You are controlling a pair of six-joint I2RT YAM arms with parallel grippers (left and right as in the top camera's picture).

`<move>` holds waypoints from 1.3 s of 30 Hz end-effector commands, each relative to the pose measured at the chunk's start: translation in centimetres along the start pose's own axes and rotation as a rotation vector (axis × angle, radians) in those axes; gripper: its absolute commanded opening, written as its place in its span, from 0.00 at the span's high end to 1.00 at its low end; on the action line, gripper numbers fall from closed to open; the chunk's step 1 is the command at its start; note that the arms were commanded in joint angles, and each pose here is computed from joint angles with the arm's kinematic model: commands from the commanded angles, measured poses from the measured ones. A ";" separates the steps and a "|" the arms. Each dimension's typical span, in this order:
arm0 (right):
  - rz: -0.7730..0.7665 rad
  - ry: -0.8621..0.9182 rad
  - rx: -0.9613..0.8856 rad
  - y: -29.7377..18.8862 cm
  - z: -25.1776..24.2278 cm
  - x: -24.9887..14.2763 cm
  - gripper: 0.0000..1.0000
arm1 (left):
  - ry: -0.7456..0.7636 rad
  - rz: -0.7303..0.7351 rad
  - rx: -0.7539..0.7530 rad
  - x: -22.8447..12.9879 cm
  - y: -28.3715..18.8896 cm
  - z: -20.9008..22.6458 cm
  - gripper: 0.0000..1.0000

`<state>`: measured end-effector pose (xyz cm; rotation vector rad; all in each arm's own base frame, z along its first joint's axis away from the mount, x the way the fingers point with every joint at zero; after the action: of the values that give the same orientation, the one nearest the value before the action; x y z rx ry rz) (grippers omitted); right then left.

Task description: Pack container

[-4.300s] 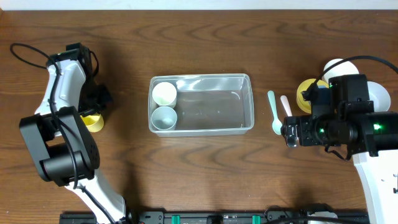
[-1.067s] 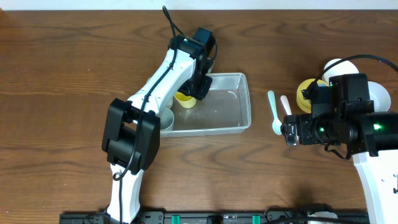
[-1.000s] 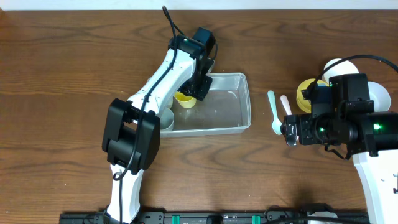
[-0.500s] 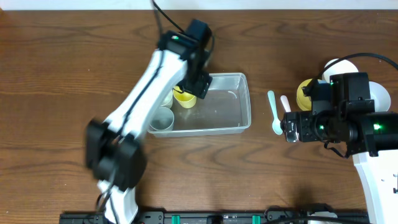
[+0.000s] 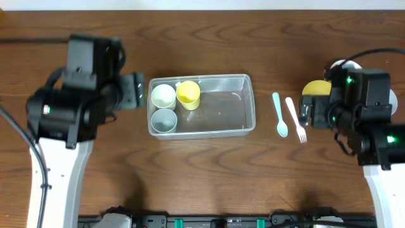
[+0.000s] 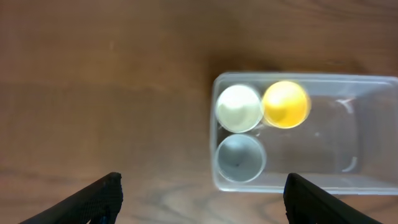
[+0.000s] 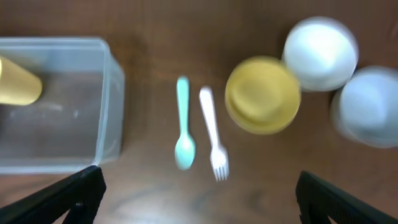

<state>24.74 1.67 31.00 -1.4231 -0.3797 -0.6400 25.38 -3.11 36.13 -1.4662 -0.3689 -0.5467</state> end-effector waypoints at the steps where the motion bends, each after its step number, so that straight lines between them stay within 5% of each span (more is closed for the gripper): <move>1: 0.018 -0.119 -0.044 2.0 -0.1 1.7 0.01 | -0.057 0.037 0.022 -2.8 0.9 0.6 0.17; 11: 0.258 -0.050 -0.156 12.0 -2.5 7.3 0.01 | -0.049 0.130 0.024 -7.9 2.9 0.4 0.12; 28: 0.675 0.035 -0.236 25.2 -5.6 0.2 0.02 | -0.054 0.180 0.026 -8.2 4.6 0.3 0.09; 34: 0.695 0.040 -0.237 25.8 -5.7 -0.4 0.15 | -0.055 0.176 0.026 -8.1 4.6 0.3 0.09; 39: 0.695 0.040 -0.236 25.8 -5.7 -0.4 0.43 | -0.055 0.177 0.026 -8.1 4.6 0.3 0.09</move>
<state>39.59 -2.98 9.75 -1.6342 0.2227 -0.1326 21.20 -1.94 28.13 -1.4785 -0.2809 -0.3760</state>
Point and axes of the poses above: each gripper's point midway between its finger pads, its own y axis out along the fingers, its own z axis along the line the jaws close on, x = y × z, the point moved 7 cm from there along -y, back along the fingers, and after that the axes turned 11 degrees about y, right-handed, at the moved point
